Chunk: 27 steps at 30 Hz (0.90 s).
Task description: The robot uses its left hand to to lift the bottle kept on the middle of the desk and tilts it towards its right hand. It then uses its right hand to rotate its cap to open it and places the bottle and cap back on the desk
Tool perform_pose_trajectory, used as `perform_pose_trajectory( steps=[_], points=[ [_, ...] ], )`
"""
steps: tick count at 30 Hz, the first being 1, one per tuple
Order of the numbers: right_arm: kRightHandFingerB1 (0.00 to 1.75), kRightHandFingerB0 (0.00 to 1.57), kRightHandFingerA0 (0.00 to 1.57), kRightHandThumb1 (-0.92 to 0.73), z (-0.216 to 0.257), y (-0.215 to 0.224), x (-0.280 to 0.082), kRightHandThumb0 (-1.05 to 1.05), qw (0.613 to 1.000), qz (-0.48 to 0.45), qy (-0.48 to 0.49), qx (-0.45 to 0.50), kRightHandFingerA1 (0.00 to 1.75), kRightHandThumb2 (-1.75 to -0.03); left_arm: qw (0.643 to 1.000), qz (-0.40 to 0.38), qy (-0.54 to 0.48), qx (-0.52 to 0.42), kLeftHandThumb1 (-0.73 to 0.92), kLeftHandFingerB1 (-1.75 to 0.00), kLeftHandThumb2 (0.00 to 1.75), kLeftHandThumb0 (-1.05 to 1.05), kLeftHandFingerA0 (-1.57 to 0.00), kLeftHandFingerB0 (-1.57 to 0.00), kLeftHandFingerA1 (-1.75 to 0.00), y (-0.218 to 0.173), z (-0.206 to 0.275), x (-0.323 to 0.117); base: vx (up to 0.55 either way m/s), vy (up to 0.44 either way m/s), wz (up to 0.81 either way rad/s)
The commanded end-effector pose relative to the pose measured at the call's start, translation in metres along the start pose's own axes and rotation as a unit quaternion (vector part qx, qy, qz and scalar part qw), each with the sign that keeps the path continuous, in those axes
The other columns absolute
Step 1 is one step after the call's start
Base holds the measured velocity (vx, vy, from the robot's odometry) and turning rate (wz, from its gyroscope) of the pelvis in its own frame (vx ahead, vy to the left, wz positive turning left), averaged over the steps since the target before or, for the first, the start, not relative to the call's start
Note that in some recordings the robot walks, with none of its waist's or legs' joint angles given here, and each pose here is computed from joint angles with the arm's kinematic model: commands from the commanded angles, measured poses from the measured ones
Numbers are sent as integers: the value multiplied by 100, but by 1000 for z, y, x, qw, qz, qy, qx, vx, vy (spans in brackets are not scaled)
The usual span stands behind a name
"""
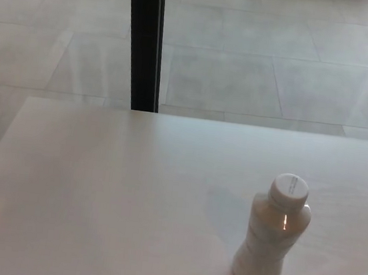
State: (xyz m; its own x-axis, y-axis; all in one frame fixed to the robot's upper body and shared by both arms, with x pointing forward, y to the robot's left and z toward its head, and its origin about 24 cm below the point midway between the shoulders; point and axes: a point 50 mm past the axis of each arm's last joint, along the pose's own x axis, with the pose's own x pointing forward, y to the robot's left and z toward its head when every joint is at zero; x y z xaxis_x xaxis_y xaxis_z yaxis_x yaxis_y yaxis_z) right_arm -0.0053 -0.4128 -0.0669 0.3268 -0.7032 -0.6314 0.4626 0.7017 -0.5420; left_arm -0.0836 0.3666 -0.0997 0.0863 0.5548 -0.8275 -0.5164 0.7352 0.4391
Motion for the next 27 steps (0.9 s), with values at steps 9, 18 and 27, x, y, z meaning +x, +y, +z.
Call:
perform_pose_trajectory(
  steps=[9,18,27],
  points=[
    [57,1,3,-60,137,-54,7,-89,950,-24,-221,221,70,-98,934,-49,-326,-137,81,-58,64,-73,0,-9,-52,18,140,-19,0,0,0],
    [66,10,20,-60,250,-51,-49,-89,856,49,-436,275,78,-98,804,-134,-576,-68,77,-53,64,-80,-14,-23,-65,-17,283,-125,0,0,0],
    [67,22,27,-73,282,9,-96,-95,809,142,-531,211,82,-62,674,-263,-691,2,69,-49,60,-73,-12,-15,-61,-96,347,-235,0,0,0]
  ],
)
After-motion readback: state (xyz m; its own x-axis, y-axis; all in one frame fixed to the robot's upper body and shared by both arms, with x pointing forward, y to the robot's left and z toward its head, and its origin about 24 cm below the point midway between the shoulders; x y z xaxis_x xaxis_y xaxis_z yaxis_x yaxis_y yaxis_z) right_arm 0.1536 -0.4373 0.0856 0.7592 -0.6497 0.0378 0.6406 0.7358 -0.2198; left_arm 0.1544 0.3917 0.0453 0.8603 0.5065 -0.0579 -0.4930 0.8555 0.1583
